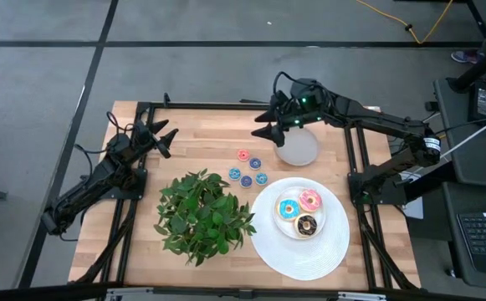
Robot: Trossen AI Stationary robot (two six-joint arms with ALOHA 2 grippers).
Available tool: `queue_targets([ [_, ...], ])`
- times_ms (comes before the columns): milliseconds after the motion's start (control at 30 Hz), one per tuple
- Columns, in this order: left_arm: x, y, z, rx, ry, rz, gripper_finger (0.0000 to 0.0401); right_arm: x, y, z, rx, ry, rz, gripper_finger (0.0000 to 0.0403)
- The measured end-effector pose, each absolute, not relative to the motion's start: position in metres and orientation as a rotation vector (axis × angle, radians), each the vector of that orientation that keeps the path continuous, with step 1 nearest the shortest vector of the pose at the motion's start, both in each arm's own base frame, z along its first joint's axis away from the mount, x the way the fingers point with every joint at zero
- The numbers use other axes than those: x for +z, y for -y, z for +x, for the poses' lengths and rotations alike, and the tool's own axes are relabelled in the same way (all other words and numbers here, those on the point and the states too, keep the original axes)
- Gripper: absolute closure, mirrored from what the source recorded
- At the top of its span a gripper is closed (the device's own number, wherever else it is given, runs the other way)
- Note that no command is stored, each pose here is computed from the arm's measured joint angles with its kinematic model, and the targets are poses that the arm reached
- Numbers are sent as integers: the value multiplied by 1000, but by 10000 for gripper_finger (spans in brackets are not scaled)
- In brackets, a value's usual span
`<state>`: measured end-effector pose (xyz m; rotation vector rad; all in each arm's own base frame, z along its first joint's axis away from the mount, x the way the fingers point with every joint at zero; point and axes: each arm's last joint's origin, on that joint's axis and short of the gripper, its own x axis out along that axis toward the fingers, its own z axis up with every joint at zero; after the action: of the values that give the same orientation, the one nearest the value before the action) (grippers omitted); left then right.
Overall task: Pick & Place donuts
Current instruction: Put the small pink donut onto the gray plate
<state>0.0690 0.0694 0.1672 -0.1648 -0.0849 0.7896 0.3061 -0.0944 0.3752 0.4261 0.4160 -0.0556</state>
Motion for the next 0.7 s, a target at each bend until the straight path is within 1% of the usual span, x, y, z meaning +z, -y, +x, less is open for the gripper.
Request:
queue_targets([
  [133, 167, -69, 69, 790, 84, -165, 131, 367, 93, 302, -69, -501, 414, 79],
  [333, 167, -69, 69, 790, 84, -164, 131, 359, 96, 297, -210, -592, 353, 79],
  [533, 167, -69, 69, 790, 85, -164, 131, 352, 96, 291, -290, -687, 345, 79],
  [700, 167, -69, 69, 790, 84, -164, 131, 338, 97, 289, -340, -742, 340, 79],
])
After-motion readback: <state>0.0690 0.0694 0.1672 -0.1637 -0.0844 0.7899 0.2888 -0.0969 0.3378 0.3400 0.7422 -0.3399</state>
